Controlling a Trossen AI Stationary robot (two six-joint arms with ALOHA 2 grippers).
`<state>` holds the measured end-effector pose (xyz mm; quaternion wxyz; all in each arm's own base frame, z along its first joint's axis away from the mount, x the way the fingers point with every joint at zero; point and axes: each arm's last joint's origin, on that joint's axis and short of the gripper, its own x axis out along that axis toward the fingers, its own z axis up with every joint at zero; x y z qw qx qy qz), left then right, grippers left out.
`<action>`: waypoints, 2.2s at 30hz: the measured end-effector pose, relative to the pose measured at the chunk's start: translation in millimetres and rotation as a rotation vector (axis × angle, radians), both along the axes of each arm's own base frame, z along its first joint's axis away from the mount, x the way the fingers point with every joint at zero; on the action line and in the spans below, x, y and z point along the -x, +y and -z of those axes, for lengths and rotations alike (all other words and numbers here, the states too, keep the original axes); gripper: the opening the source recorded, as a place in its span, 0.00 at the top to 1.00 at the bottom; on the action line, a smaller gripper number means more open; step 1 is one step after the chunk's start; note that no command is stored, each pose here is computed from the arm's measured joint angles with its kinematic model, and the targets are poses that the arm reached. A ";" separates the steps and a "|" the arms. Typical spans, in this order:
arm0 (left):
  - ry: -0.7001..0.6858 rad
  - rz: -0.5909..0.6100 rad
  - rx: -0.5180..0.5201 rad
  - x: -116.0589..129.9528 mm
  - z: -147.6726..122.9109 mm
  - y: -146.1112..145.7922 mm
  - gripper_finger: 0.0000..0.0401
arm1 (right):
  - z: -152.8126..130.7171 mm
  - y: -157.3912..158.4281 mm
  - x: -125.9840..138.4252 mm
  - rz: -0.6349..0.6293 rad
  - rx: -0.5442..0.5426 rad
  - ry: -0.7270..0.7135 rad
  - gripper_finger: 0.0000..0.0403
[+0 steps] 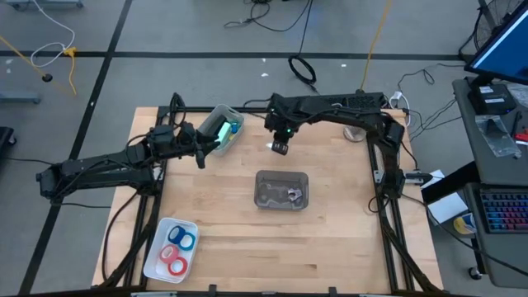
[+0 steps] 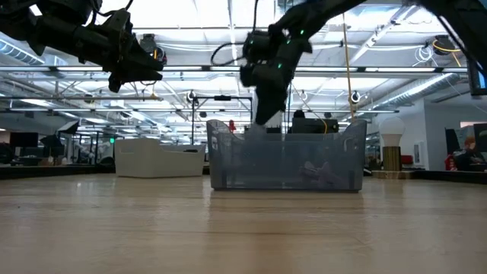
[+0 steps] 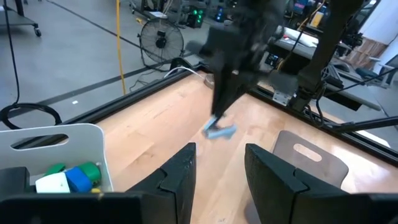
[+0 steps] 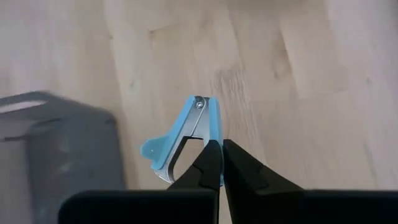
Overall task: Pick and place Stapler, Stapler remover, tape
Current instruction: Put the blue staple remover into the black bin
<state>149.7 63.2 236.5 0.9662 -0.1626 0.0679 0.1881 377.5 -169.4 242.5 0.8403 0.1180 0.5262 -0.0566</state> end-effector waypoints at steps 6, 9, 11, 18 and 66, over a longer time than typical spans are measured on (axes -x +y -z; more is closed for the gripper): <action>-0.002 0.002 0.003 0.0 -0.1 -0.1 0.66 | -40.7 23.9 19.9 -0.001 -0.132 -0.049 1.00; -0.002 0.002 0.003 0.0 -0.1 -0.1 0.66 | -59.8 42.4 25.0 -0.034 -0.215 -0.103 1.00; -0.002 0.009 0.005 -0.1 -0.1 -0.3 0.66 | -69.0 57.4 27.5 -0.065 -0.272 -0.118 1.00; -0.006 0.052 0.014 -0.5 -0.1 -1.6 0.66 | -80.9 109.3 17.7 -0.208 -0.352 -0.167 1.00; -0.007 0.132 0.023 -5.1 0.0 -14.3 0.66 | 76.6 136.1 17.2 -0.100 -0.084 -0.136 0.95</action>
